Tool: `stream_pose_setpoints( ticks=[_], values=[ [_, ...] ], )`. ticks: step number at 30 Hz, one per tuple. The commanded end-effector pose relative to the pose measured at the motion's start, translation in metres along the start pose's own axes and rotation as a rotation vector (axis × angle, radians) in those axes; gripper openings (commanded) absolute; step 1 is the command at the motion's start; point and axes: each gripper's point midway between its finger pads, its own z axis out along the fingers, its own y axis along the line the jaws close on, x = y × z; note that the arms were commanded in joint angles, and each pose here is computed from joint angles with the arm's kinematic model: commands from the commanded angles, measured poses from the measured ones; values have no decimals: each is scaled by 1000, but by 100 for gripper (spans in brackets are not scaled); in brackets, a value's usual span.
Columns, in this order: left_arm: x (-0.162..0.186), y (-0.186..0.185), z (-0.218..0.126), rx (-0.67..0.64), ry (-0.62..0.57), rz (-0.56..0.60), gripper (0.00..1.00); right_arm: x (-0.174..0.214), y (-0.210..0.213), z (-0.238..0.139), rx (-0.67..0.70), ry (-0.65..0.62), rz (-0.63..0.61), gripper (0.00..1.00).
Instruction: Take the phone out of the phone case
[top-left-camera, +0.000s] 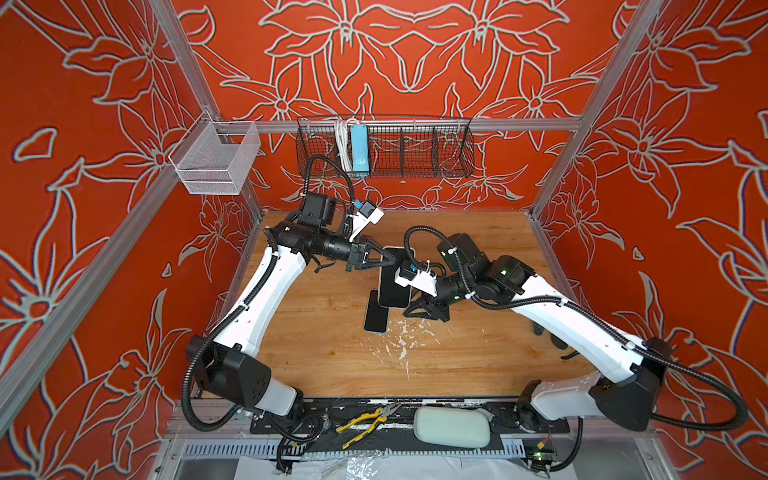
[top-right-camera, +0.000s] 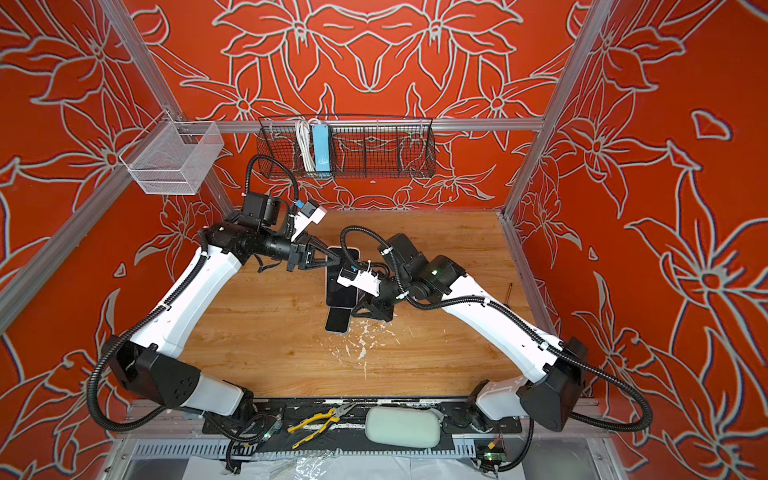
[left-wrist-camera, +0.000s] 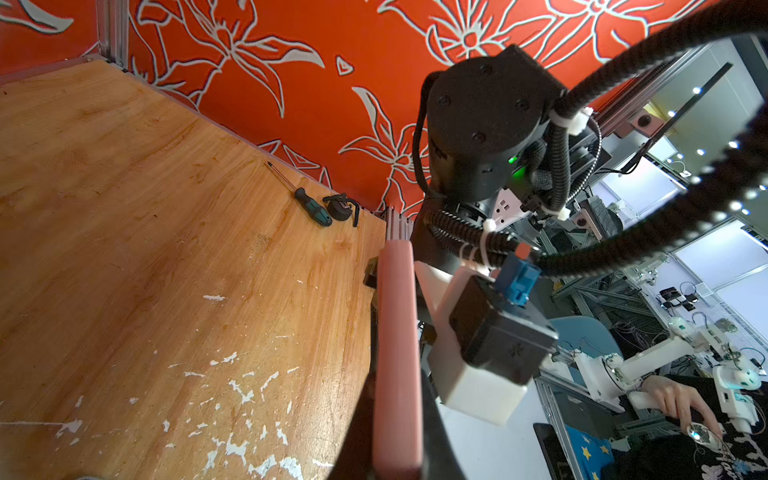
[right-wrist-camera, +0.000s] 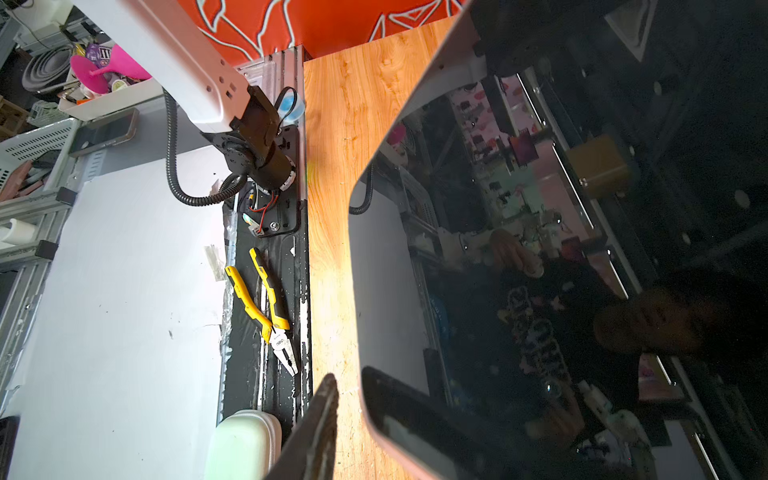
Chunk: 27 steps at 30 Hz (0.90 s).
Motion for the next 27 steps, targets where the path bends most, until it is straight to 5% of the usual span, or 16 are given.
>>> stream_pose_setpoints(
  ticks=[1, 14, 22, 27],
  values=[
    [-8, -15, -1, 38, -23, 71, 0, -19, 16, -9, -64, -68, -52, 27],
    [-8, -6, 3, 51, -19, 58, 0, -31, 23, -11, -114, -101, -48, 10],
    [-7, -4, 7, 64, -18, 50, 0, -35, 20, -12, -97, -118, -55, 13],
    [-5, -2, 9, 64, -15, 44, 0, -42, 22, -16, -104, -142, -53, 26]
  ],
)
